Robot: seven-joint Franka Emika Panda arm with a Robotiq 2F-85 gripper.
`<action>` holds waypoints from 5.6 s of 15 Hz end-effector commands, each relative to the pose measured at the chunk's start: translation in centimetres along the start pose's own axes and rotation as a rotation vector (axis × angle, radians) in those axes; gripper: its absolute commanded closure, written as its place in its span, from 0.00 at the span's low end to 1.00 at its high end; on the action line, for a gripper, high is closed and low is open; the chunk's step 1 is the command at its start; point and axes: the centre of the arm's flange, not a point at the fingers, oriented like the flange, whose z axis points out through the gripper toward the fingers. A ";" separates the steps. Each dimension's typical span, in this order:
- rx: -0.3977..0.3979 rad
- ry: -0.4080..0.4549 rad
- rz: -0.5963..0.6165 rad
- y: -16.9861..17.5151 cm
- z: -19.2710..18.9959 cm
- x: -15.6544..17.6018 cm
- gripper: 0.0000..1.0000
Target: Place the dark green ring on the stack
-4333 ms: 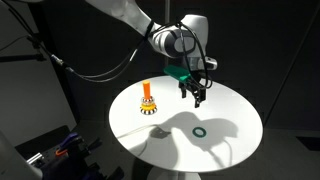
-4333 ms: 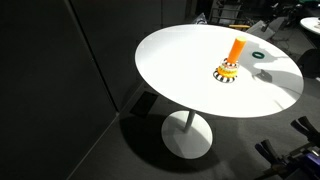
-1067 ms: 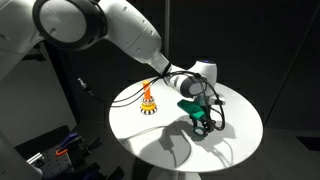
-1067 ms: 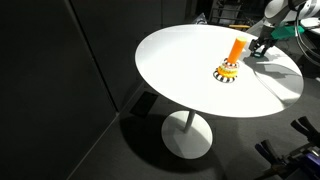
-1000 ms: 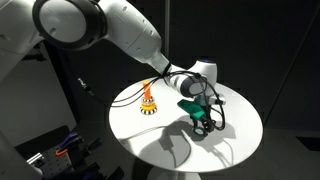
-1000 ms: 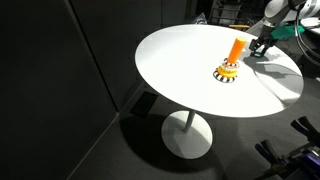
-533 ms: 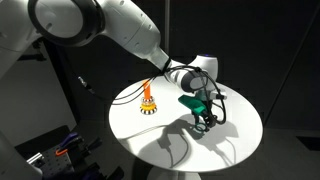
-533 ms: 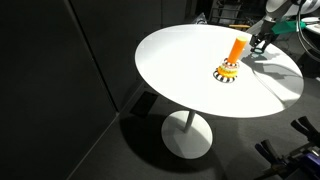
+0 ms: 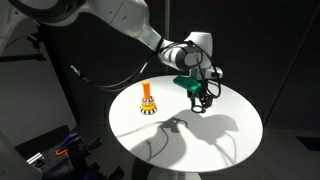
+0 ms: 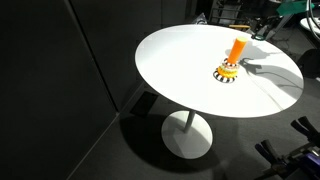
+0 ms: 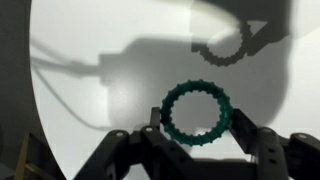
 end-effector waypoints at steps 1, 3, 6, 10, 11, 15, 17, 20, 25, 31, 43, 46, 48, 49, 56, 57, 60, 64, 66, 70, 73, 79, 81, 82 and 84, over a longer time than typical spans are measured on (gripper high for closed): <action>0.017 -0.015 -0.010 -1.5 -4.4 -2.9 0.55; 0.030 -0.014 -0.027 -2.4 -6.1 -3.9 0.55; 0.045 -0.020 -0.049 -3.6 -8.2 -5.5 0.55; 0.063 -0.040 -0.083 -5.1 -10.3 -7.6 0.55; 0.070 -0.043 -0.093 -5.5 -10.8 -8.2 0.55; 0.101 -0.036 -0.141 -7.3 -12.6 -10.4 0.55; 0.117 -0.031 -0.167 -8.2 -13.3 -11.4 0.55; 0.138 -0.025 -0.197 -9.8 -13.6 -12.7 0.55; 0.145 0.025 -0.215 -11.1 -14.5 -14.0 0.55; 0.127 0.022 -0.201 -11.0 -14.0 -13.2 0.30; 0.132 0.017 -0.231 -13.4 -14.0 -13.3 0.55; 0.134 0.016 -0.254 -14.7 -14.0 -13.6 0.55; 0.134 0.012 -0.268 -15.5 -14.0 -13.8 0.55; 0.134 0.009 -0.276 -15.8 -13.9 -13.9 0.55; 0.139 -0.002 -0.322 -18.2 -12.9 -14.6 0.55; 0.140 -0.003 -0.329 -18.6 -12.7 -14.7 0.55; 0.141 -0.003 -0.346 -19.4 -12.5 -14.9 0.55; 0.137 0.002 -0.366 -20.4 -12.4 -15.2 0.55; 0.131 0.008 -0.374 -20.9 -12.4 -15.1 0.55; 0.117 0.027 -0.390 -21.4 -12.4 -15.0 0.55; 0.090 0.033 -0.405 -21.5 -12.4 -15.1 0.55; 0.055 0.015 -0.427 -21.2 -12.8 -15.1 0.55; 0.056 0.004 -0.428 -21.3 -12.7 -15.0 0.55; 0.056 0.000 -0.428 -21.3 -12.6 -15.1 0.55; 0.054 -0.014 -0.430 -21.4 -12.4 -15.1 0.55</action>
